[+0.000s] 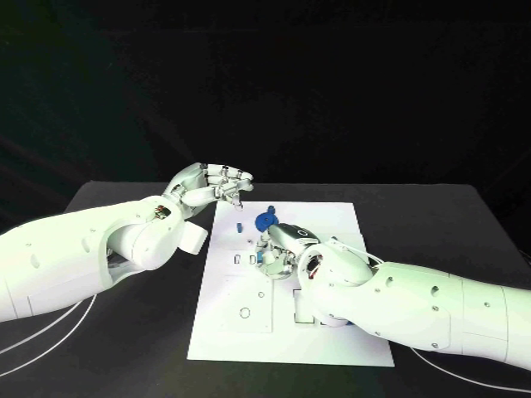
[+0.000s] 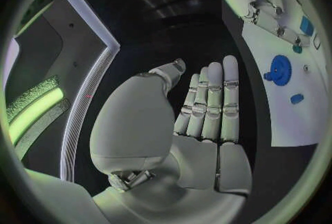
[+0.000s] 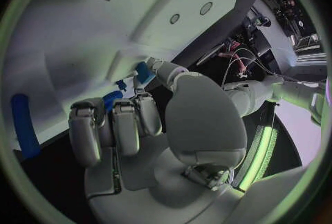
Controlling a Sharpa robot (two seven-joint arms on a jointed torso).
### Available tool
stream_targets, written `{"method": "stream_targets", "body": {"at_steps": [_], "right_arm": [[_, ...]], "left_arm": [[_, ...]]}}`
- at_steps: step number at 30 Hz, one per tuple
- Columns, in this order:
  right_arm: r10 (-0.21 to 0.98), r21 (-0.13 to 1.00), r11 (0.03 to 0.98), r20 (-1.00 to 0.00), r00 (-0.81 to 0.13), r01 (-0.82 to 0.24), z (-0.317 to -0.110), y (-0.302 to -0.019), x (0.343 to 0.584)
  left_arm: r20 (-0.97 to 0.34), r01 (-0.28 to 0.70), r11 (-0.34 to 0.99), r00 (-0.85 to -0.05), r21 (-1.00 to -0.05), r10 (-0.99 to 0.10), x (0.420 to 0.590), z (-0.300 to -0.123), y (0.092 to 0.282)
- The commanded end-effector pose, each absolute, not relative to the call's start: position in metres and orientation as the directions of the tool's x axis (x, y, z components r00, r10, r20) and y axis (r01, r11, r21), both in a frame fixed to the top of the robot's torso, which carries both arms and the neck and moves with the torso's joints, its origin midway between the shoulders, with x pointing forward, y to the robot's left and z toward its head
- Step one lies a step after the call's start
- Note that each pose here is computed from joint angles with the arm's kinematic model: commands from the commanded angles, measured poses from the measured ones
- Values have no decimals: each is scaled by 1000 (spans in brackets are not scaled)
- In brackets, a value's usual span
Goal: Assemble the parts on the task board
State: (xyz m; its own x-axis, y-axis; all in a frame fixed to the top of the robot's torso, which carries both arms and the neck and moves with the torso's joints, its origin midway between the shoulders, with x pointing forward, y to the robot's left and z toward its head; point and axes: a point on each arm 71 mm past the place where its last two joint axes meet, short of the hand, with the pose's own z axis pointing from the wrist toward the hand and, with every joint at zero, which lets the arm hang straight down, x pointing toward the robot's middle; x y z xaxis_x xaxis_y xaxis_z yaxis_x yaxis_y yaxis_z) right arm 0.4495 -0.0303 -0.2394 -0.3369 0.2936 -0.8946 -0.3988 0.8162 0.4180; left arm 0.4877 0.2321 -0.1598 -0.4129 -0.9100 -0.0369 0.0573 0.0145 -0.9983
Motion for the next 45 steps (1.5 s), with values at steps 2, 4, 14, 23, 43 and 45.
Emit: {"method": "stream_targets", "body": {"at_steps": [2, 4, 14, 23, 43, 45], "right_arm": [[280, 407, 807, -902, -330, -428, -239, -28, 448], [283, 407, 805, -903, -323, -432, -238, -28, 447], [349, 428, 767, -904, -249, -478, -228, -37, 443], [479, 544, 679, -837, -265, -493, -195, -76, 447], [663, 735, 644, -674, -326, -212, -155, -176, 469], [670, 738, 645, -670, -318, -198, -155, -180, 472]], "left_arm": [[-32, 56, 8, -437, -998, -899, 487, -159, 230], [-32, 56, 9, -438, -998, -898, 487, -159, 229], [-102, 15, 106, -458, -994, -883, 489, -167, 231], [-275, -50, 359, -545, -932, -792, 490, -185, 236], [-562, -99, 831, -692, -548, -453, 495, -212, 223], [-579, -94, 849, -692, -520, -431, 497, -210, 219]]}}
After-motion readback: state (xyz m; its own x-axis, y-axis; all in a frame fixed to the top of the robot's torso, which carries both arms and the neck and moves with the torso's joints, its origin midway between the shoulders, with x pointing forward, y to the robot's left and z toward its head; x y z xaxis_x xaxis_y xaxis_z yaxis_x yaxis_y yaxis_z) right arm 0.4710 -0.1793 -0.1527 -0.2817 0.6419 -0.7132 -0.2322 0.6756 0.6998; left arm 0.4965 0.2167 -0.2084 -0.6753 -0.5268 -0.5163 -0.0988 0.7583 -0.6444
